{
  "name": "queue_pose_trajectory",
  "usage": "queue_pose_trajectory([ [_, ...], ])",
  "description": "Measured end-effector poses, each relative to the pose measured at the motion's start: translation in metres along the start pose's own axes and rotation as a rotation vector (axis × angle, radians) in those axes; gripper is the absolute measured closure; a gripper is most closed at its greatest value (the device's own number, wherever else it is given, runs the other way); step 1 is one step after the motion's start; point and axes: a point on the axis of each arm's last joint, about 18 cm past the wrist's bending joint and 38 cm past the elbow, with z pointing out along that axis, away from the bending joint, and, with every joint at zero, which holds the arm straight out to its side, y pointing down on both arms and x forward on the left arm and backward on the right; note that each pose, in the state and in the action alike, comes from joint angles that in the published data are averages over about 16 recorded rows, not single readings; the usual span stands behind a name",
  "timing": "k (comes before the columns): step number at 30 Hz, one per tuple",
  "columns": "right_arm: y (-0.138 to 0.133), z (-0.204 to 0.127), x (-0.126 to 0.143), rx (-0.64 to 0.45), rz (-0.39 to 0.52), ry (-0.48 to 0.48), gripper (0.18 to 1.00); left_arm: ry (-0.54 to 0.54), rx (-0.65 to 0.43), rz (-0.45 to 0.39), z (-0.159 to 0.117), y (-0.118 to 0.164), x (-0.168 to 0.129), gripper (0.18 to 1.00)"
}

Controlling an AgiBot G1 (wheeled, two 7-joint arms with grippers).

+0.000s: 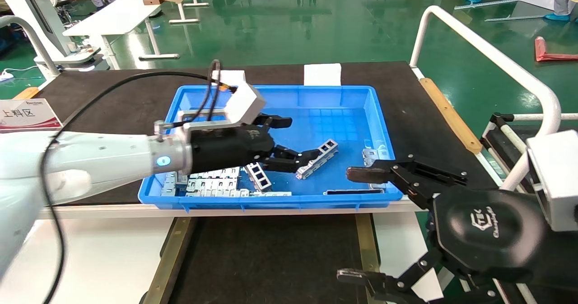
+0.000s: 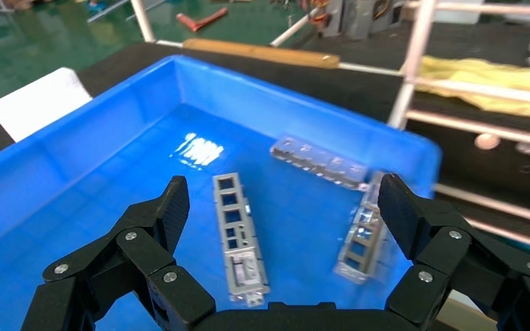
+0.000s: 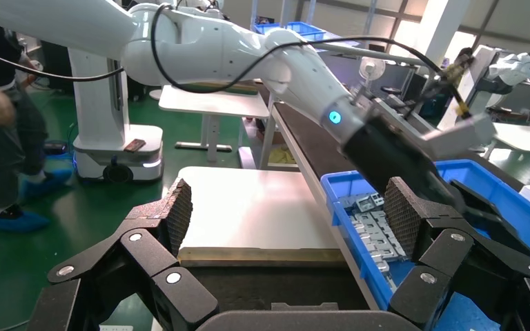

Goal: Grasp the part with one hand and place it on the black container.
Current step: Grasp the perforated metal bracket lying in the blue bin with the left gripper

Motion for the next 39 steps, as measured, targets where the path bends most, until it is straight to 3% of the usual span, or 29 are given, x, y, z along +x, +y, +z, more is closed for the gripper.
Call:
queue_pose_trajectory([
  [14, 0.000, 0.000, 0.000, 0.000, 0.000, 0.000, 0.178, -0.081, -0.092, -0.009, 0.048, 0.024, -0.003, 0.184],
  [39, 0.000, 0.000, 0.000, 0.000, 0.000, 0.000, 0.183, -0.185, -0.184, -0.033, 0.071, 0.058, 0.003, 0.184],
])
